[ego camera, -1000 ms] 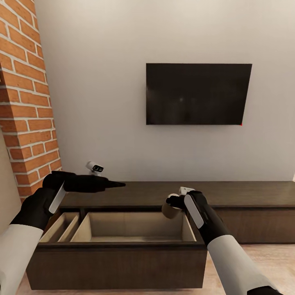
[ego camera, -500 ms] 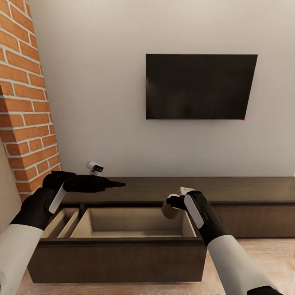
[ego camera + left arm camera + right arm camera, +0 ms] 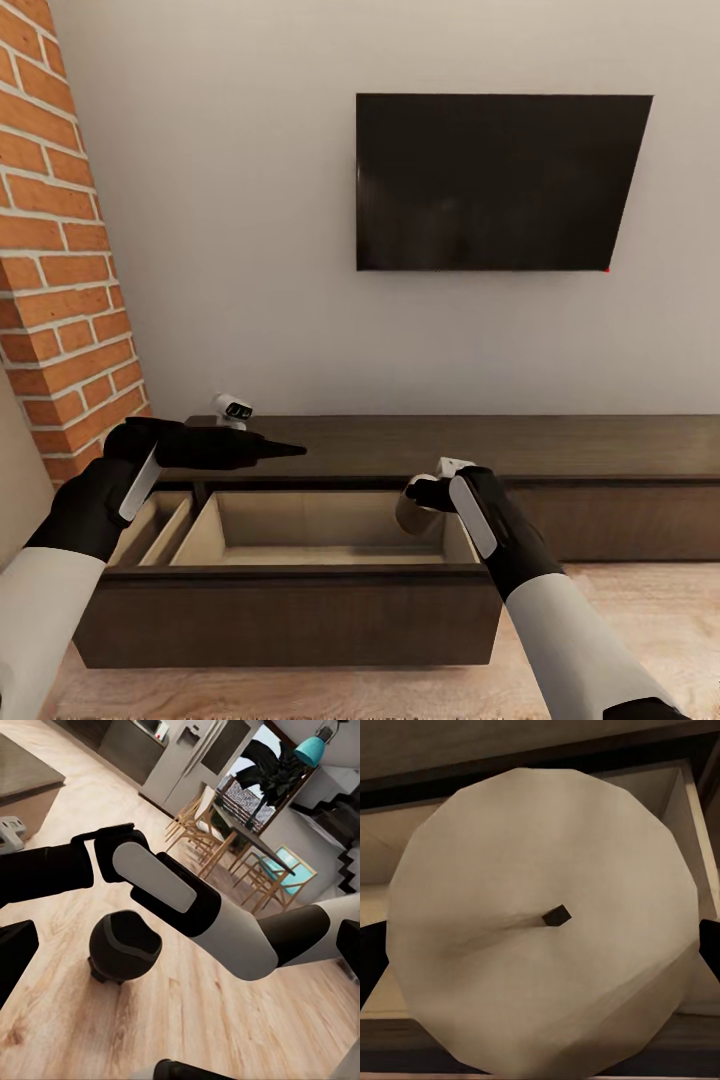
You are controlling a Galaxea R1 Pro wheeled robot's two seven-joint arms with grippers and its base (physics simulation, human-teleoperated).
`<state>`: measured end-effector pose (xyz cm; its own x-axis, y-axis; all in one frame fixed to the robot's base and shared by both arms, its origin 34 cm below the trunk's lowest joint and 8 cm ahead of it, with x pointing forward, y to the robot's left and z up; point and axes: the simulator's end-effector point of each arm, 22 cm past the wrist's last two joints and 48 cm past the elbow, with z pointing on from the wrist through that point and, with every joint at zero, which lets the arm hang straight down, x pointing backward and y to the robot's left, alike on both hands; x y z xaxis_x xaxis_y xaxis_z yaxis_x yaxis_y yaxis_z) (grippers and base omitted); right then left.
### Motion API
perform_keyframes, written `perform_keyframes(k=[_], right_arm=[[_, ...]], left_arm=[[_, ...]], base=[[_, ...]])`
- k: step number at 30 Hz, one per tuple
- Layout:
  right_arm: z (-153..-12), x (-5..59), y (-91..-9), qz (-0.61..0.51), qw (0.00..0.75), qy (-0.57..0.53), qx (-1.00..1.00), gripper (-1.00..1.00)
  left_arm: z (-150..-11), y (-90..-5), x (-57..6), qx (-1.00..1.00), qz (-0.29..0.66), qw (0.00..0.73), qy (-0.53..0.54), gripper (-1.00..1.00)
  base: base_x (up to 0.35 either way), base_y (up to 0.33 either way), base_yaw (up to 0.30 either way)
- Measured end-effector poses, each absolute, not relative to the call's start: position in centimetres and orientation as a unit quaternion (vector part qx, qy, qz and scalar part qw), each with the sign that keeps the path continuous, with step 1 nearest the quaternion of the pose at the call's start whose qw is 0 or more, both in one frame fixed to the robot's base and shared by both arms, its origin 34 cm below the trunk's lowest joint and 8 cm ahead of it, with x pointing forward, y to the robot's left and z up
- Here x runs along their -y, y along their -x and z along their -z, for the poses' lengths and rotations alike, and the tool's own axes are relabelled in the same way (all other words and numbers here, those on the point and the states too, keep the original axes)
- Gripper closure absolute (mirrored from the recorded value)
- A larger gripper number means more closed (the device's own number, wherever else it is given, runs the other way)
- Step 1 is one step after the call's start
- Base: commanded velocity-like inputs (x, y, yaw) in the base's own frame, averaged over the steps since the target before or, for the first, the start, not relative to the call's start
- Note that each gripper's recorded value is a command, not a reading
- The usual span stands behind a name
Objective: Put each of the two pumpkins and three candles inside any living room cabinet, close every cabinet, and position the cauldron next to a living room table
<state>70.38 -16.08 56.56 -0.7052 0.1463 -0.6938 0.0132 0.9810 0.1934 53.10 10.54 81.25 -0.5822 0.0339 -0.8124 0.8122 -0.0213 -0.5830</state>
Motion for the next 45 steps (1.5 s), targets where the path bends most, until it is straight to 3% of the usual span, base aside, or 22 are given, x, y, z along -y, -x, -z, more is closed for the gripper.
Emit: perform_keyframes(k=[27,45], right_arm=[[-52.8,16.1,-70.6,-0.086,0.354,-0.046,-0.930,1.00],[-52.7,16.1,-70.6,-0.086,0.354,-0.046,-0.930,1.00]], left_arm=[[-78.6,-54.7,-10.5,-0.634,0.641,0.291,-0.319,-1.00],[-78.7,-54.7,-10.5,-0.634,0.641,0.291,-0.319,-1.00]], base=[[0.001,0.000,0.000],[0.179,0.000,0.000]])
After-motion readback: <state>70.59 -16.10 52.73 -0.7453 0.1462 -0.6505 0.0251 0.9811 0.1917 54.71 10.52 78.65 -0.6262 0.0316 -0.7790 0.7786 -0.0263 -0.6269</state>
